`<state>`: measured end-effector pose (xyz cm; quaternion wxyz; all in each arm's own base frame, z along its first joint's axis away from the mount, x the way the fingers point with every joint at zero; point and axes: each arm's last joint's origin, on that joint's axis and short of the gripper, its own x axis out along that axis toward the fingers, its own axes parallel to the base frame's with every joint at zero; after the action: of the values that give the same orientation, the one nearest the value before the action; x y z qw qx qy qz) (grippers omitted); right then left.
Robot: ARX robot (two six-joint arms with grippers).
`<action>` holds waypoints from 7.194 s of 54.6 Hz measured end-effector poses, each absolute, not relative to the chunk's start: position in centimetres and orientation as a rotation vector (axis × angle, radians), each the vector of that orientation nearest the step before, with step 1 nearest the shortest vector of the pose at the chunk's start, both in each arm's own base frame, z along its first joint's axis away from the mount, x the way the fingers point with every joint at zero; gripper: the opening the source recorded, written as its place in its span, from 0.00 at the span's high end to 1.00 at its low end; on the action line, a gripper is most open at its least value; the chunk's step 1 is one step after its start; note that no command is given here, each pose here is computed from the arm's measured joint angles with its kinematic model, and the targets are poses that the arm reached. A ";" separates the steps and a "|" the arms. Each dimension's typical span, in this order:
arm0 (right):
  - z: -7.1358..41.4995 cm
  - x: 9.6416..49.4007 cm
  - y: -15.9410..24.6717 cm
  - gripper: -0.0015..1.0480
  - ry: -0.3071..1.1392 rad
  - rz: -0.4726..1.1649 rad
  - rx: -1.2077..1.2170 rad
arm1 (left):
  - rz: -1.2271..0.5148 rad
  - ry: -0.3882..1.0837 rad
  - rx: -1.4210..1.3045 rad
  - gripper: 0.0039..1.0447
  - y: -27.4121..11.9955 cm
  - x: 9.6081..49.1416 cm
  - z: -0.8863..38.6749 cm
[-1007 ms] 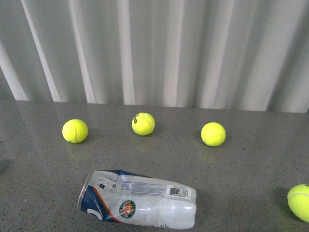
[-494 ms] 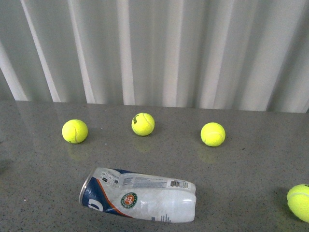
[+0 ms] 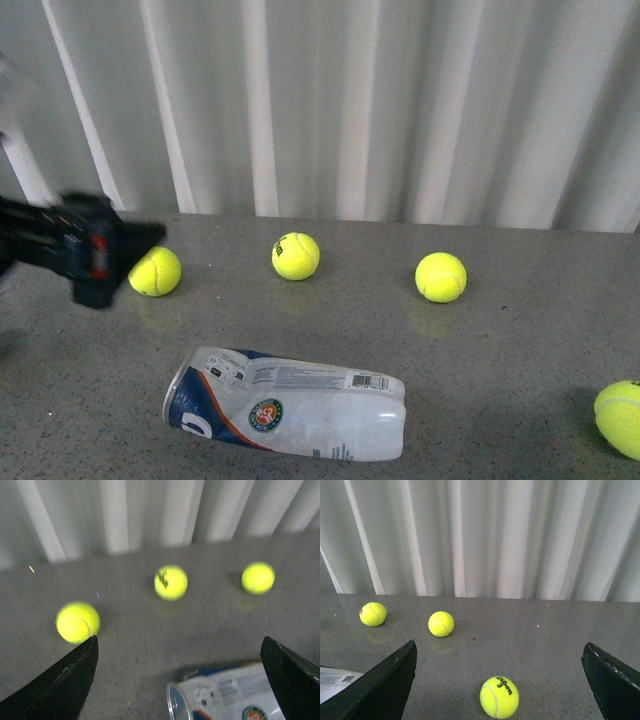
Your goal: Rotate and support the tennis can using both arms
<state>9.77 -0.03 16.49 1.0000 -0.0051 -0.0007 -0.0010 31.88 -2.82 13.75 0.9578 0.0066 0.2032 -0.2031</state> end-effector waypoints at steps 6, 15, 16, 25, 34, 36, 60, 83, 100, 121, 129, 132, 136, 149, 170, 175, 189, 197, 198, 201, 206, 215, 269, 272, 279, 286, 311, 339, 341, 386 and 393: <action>16.5 9.8 0.0 0.07 -0.001 -0.002 -0.010 | -0.470 0.559 -0.030 0.06 -3.1 34.9 10.3; 16.5 9.8 0.0 0.07 -0.001 -0.002 -0.010 | -0.446 0.594 -0.042 0.06 -2.4 37.6 9.4; 16.5 9.8 0.0 0.07 -0.001 -0.002 -0.010 | -0.441 0.598 -0.041 0.06 -2.3 37.8 9.3; 16.5 9.8 0.0 0.07 -0.001 -0.002 -0.010 | -0.400 0.649 -0.026 0.06 -0.9 38.3 9.2; 16.5 9.8 0.0 0.07 -0.001 -0.002 -0.010 | -0.390 0.704 -0.080 0.06 0.9 38.2 9.9; 16.5 9.8 0.0 0.07 -0.001 -0.002 -0.010 | -0.398 0.715 -0.097 0.06 1.3 38.1 10.0; 16.5 9.8 0.0 0.07 -0.001 -0.002 -0.010 | -0.533 0.819 -0.204 0.06 -1.0 36.3 6.8; 16.5 9.8 0.0 0.07 -0.001 -0.002 -0.010 | -0.640 0.801 -0.249 0.23 -4.4 34.9 5.3; 16.5 9.8 0.0 0.07 -0.002 -0.002 -0.010 | -0.632 0.827 -0.246 0.86 -4.1 34.7 5.3; 16.5 9.8 0.0 0.07 -0.001 -0.002 -0.010 | -0.591 0.641 0.190 0.97 -3.2 34.1 17.0; 16.5 9.8 0.0 0.07 -0.001 -0.002 -0.010 | -0.684 0.484 0.485 0.97 -5.3 32.0 23.2; 16.5 9.8 0.0 0.07 -0.002 -0.002 -0.010 | -0.720 0.427 0.602 0.97 -6.3 31.0 25.3; 16.5 9.8 0.0 0.07 -0.001 -0.002 -0.010 | -0.759 0.381 0.724 0.97 -7.4 29.8 27.0; 16.5 9.8 0.0 0.07 -0.001 -0.002 -0.010 | -0.986 0.397 1.114 0.97 -11.1 26.9 26.5; 16.5 9.8 0.0 0.07 -0.001 -0.002 -0.010 | -1.056 0.428 1.360 0.97 -15.0 28.4 22.3; 16.5 9.8 0.0 0.07 -0.001 -0.002 -0.010 | -1.041 0.446 1.410 0.97 -15.3 29.0 21.5; 16.5 9.8 0.0 0.07 -0.002 -0.002 -0.010 | -1.002 0.454 1.487 0.97 -15.6 30.2 20.8; 16.5 9.8 0.0 0.07 -0.001 -0.002 -0.010 | -1.004 0.462 1.514 0.97 -15.5 30.3 20.7; 16.5 9.8 0.0 0.07 -0.002 -0.002 -0.010 | -1.003 0.462 1.520 0.97 -15.4 30.3 20.7; 16.5 9.8 0.0 0.07 -0.002 -0.002 -0.010 | -1.004 0.463 1.530 0.97 -15.4 30.4 20.6; 16.5 9.8 0.0 0.07 -0.001 -0.002 -0.010 | -0.999 0.457 1.533 0.97 -15.3 30.6 20.5; 16.5 9.8 0.0 0.07 -0.001 -0.002 -0.010 | -0.982 0.442 1.538 0.75 -15.3 30.8 20.6; 16.5 9.8 0.0 0.07 -0.001 -0.002 -0.010 | -0.526 0.149 0.744 0.06 -2.2 24.2 23.2; 16.5 9.8 0.0 0.07 -0.002 -0.002 -0.010 | -0.504 0.167 0.685 0.06 -1.1 23.5 22.5; 16.5 9.8 0.0 0.07 -0.002 -0.002 -0.010 | -0.460 0.212 0.543 0.06 1.4 22.5 20.7; 16.5 9.8 0.0 0.07 -0.001 -0.002 -0.010 | -0.159 0.191 0.380 0.19 2.9 22.0 18.4; 16.5 9.8 0.0 0.07 -0.001 -0.002 -0.010 | 0.003 0.023 0.010 0.97 1.4 16.6 16.0; 16.5 9.8 0.0 0.07 -0.002 -0.002 -0.010 | 0.000 -0.011 0.001 0.97 0.0 13.8 17.0; 16.5 9.8 0.0 0.07 -0.002 -0.002 -0.010 | 0.000 -0.013 0.001 0.97 0.0 13.6 17.1; 16.5 9.8 0.0 0.07 -0.002 -0.002 -0.010 | 0.000 -0.028 0.001 0.97 0.0 11.1 17.5; 16.5 9.8 0.0 0.07 -0.002 -0.002 -0.010 | 0.000 -0.028 0.001 0.97 0.0 10.9 17.5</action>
<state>9.76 -0.03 16.49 1.0000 -0.0051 -0.0009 -0.0010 10.86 0.01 17.46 0.9999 0.0005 -0.0138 0.0000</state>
